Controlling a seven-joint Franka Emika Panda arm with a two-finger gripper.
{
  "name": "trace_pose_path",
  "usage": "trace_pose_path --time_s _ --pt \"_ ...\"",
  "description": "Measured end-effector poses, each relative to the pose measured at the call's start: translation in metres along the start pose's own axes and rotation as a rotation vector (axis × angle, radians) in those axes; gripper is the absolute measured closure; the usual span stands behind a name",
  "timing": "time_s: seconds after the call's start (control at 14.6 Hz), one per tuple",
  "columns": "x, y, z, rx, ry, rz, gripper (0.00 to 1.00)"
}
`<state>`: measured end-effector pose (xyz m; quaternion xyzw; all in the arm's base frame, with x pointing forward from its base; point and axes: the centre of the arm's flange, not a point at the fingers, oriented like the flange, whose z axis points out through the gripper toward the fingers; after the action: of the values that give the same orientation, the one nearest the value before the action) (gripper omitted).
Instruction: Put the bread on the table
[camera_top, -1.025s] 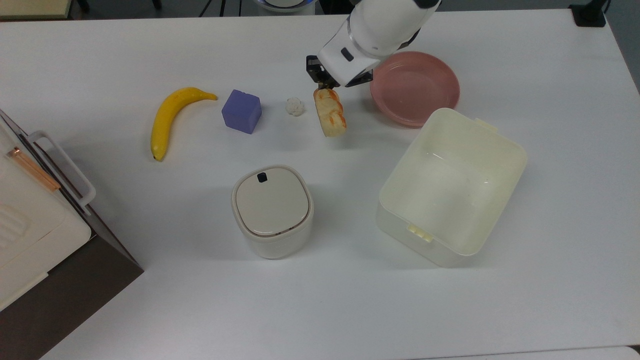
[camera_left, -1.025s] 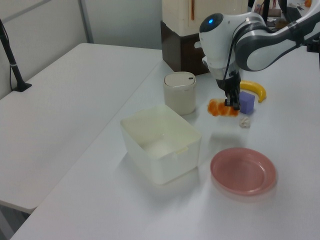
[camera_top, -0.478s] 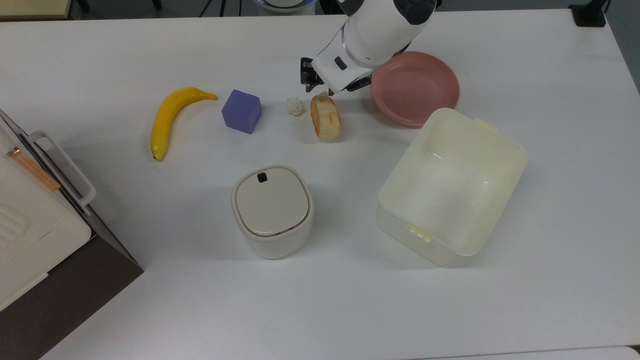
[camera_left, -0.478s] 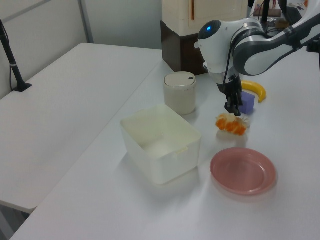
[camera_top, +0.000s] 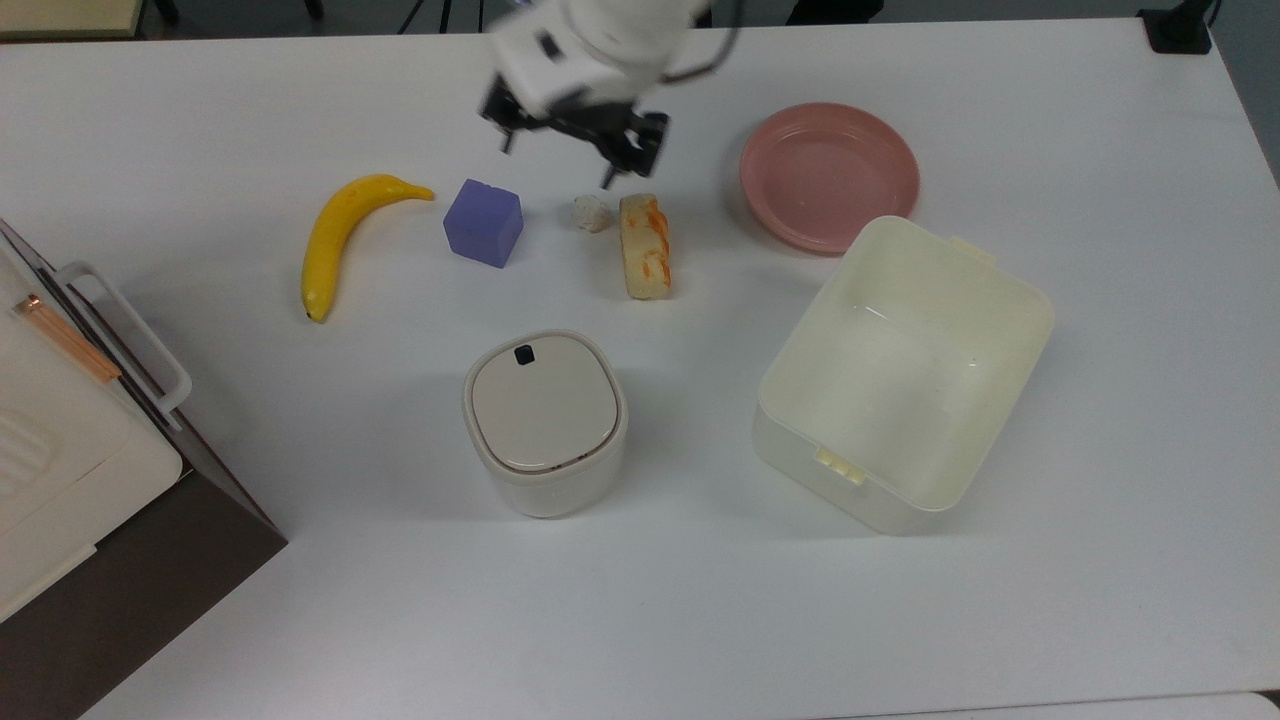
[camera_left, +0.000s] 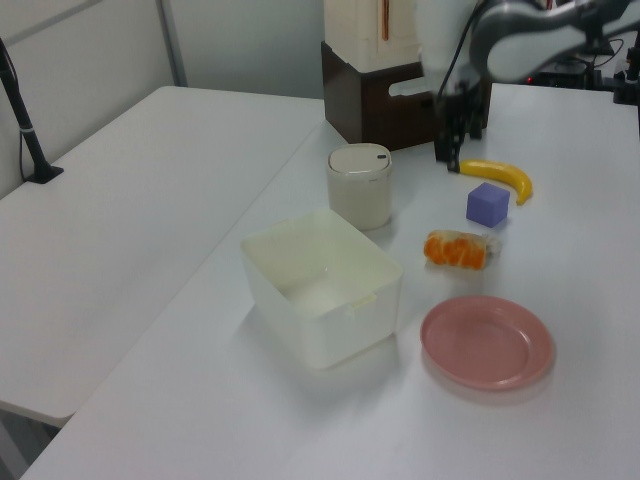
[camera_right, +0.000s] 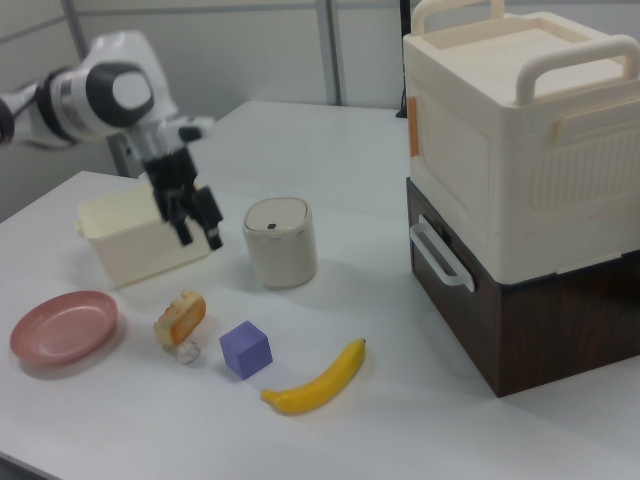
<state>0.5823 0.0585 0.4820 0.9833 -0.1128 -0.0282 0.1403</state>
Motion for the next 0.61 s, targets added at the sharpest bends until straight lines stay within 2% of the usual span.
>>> trace_pose_path --time_s 0.2,0.48,0.55,0.61 --pt "-0.007 0.098 -0.061 0.208 0.068 0.184 0.0" --pt "-0.039 0.249 -0.107 0.473 0.158 0.321 0.0" --pt "-0.051 0.279 -0.117 0.523 0.156 0.338 0.0" --pt "-0.055 0.284 -0.122 0.533 0.14 0.338 0.0"
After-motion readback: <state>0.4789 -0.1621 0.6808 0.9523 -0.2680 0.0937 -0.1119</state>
